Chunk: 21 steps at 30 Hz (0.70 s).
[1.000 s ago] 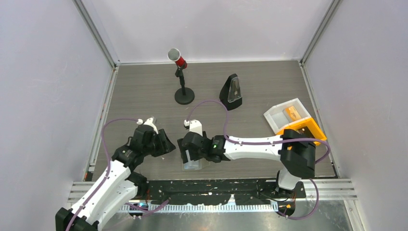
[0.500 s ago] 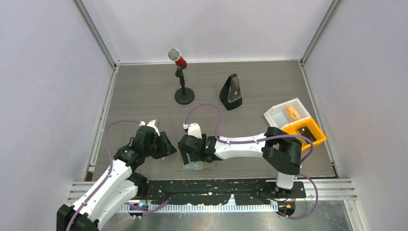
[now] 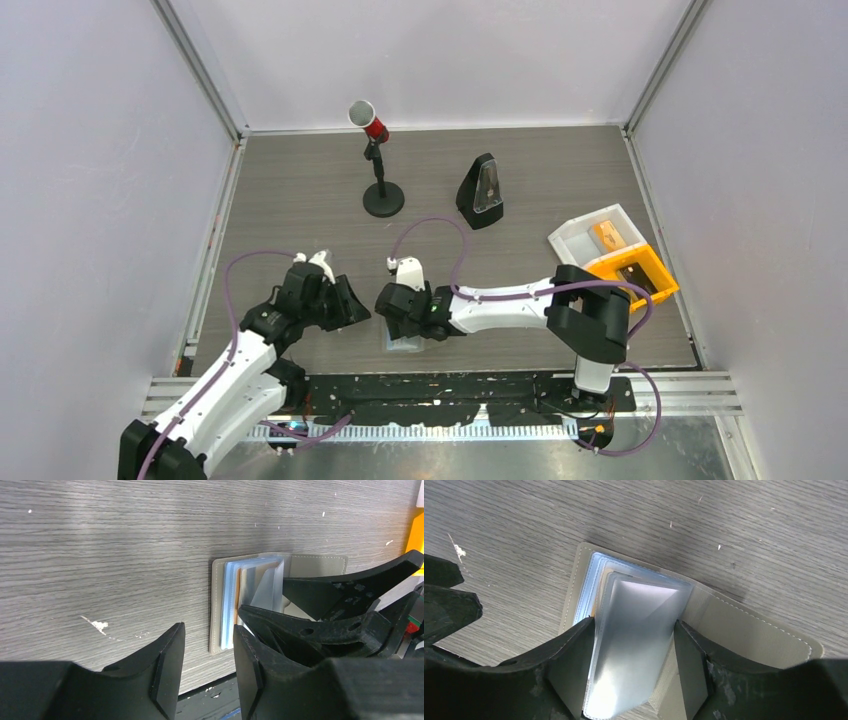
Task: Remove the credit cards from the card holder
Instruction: Remove the credit card from the card holder.
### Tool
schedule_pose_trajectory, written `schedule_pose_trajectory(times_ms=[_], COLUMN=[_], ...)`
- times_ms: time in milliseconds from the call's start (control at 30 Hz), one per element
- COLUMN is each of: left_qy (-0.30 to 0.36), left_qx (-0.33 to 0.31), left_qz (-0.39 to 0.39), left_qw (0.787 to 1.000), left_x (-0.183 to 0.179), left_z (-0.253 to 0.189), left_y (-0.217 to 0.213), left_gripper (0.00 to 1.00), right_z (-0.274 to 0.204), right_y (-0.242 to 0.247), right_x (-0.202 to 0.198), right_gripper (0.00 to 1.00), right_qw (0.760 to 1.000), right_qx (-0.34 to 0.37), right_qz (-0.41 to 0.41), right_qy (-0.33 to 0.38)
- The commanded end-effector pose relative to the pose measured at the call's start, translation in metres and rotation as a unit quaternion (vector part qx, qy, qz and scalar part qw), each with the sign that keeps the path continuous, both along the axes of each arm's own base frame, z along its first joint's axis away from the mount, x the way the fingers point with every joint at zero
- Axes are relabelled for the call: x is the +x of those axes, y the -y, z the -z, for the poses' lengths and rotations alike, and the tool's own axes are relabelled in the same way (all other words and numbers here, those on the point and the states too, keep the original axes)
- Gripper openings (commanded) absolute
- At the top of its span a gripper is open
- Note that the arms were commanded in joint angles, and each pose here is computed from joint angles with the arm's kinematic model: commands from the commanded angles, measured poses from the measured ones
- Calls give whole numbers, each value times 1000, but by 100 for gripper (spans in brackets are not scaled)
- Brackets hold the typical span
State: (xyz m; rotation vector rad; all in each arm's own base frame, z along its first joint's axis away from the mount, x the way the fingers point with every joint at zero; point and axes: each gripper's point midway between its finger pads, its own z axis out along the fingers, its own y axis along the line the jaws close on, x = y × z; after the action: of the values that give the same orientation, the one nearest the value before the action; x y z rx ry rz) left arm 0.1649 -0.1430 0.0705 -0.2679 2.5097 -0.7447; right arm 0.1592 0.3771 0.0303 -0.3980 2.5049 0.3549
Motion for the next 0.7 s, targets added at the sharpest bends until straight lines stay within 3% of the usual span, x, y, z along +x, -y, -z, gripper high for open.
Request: schedule_pose_trajectory(times_ms=[0,300,667], left_qy=[15,13,-10], left_qx=[-26,-70,-87], left_qz=[10,45,73], left_qw=[999,996,993], left_x=[6,6,8], left_z=[-9,-11,0], left_y=[9,28,42], left_gripper=[42,40,38], right_z=[-21,-32,-40], right_y=[-5,-2,6], right_x=[7,7,8], right_gripper=[61,46,40], right_qw=[999,994,969], right_qx=[38,100,246], right_qz=[16,11,-1], right_qy=[21,30,19])
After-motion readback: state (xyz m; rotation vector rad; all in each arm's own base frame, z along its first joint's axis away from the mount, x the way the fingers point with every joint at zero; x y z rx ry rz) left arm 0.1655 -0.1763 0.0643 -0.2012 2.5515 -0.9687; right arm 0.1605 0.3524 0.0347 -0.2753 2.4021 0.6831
